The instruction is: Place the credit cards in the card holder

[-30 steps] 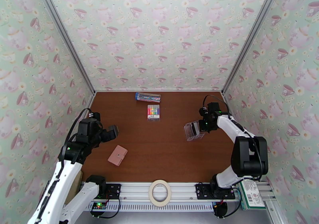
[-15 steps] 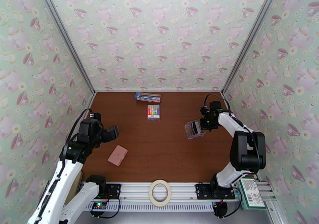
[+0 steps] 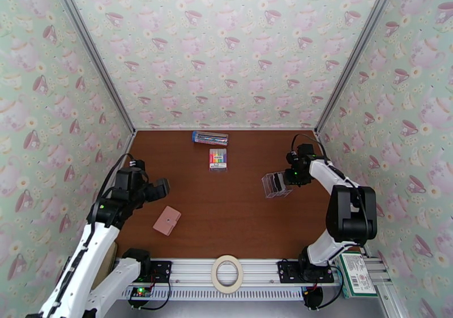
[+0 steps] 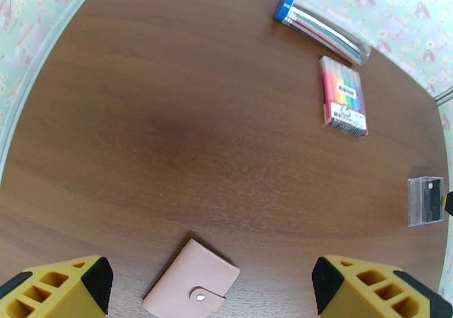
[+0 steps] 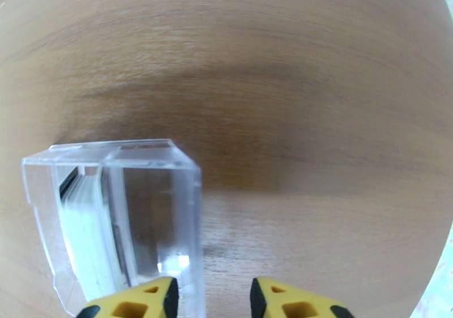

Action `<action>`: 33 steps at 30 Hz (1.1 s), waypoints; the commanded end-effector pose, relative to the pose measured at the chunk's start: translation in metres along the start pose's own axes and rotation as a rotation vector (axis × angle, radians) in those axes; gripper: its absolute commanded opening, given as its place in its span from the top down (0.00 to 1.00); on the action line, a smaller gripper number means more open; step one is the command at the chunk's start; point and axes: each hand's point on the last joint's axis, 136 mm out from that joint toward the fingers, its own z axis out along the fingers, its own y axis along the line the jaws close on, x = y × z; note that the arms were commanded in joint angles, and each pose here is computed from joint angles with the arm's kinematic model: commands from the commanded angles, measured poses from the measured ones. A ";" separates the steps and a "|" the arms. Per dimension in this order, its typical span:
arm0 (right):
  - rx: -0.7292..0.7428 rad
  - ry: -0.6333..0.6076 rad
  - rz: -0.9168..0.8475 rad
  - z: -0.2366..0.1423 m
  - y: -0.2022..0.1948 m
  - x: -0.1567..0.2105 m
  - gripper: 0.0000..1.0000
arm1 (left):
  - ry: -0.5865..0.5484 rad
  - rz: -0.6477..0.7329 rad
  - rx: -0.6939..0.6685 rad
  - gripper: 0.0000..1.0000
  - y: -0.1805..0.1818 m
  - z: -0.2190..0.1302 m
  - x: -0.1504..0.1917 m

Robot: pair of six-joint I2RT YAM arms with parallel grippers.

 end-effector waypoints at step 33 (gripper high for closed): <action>-0.412 -0.555 0.237 -0.175 0.093 -0.014 0.41 | 0.457 -0.254 -0.066 0.13 -0.023 0.115 0.151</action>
